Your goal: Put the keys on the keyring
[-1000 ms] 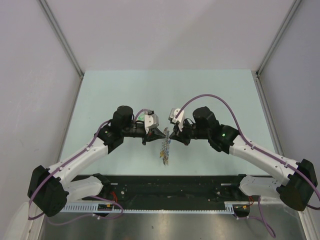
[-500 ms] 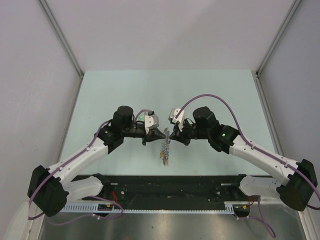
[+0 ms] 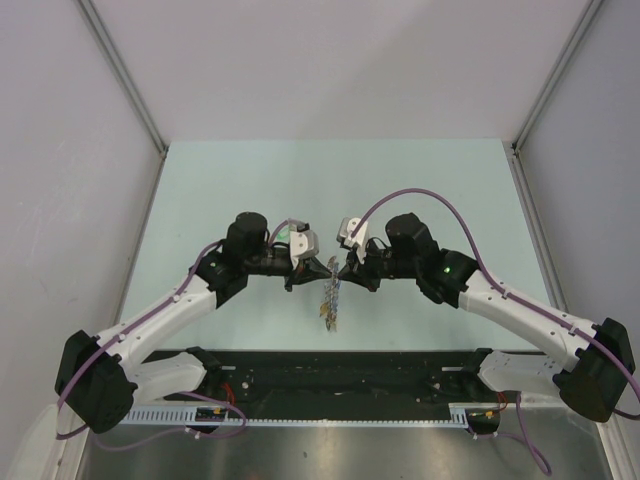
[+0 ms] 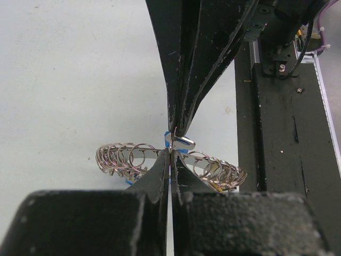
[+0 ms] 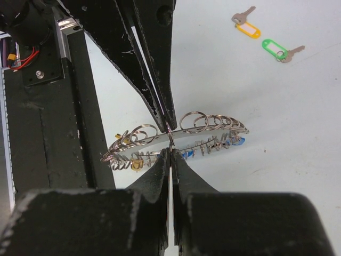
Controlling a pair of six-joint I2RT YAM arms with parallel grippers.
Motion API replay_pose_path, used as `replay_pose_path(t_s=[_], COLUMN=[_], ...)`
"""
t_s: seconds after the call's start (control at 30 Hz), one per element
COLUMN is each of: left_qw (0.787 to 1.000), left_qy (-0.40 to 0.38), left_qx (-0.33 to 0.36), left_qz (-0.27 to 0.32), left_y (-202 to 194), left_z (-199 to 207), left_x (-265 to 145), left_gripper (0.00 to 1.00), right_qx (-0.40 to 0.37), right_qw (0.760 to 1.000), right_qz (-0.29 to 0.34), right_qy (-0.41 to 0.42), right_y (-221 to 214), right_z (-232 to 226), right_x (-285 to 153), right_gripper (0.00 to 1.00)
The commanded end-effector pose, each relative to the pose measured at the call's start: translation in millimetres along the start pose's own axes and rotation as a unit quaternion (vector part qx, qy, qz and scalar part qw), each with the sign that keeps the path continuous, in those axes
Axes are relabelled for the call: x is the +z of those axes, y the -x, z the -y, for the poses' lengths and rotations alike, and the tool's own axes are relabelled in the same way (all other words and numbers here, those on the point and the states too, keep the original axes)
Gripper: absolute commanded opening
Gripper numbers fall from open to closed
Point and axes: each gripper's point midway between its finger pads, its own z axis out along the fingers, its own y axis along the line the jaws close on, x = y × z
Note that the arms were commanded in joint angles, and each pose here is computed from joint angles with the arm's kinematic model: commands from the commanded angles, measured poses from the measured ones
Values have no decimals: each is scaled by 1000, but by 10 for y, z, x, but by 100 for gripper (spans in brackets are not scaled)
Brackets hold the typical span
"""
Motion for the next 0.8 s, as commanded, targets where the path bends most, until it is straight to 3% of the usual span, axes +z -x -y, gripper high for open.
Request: replay_pose_path(t_s=[0.0, 0.37, 0.77], left_qw=[999, 999, 999], left_qy=[-16, 1, -18], left_qx=[40, 41, 42], left_qz=[23, 26, 28], left_y=[156, 177, 183], left_z=[66, 21, 83], left_x=[-16, -27, -24], left_gripper=[0, 0, 0], right_qx=[-10, 0, -4], right_qw=[999, 1000, 999], right_qz=[42, 14, 33], right_qy=[-6, -12, -7], right_y=[321, 182, 276], right_z=[32, 30, 19], right_x=[-50, -93, -86], right_gripper=[0, 0, 0])
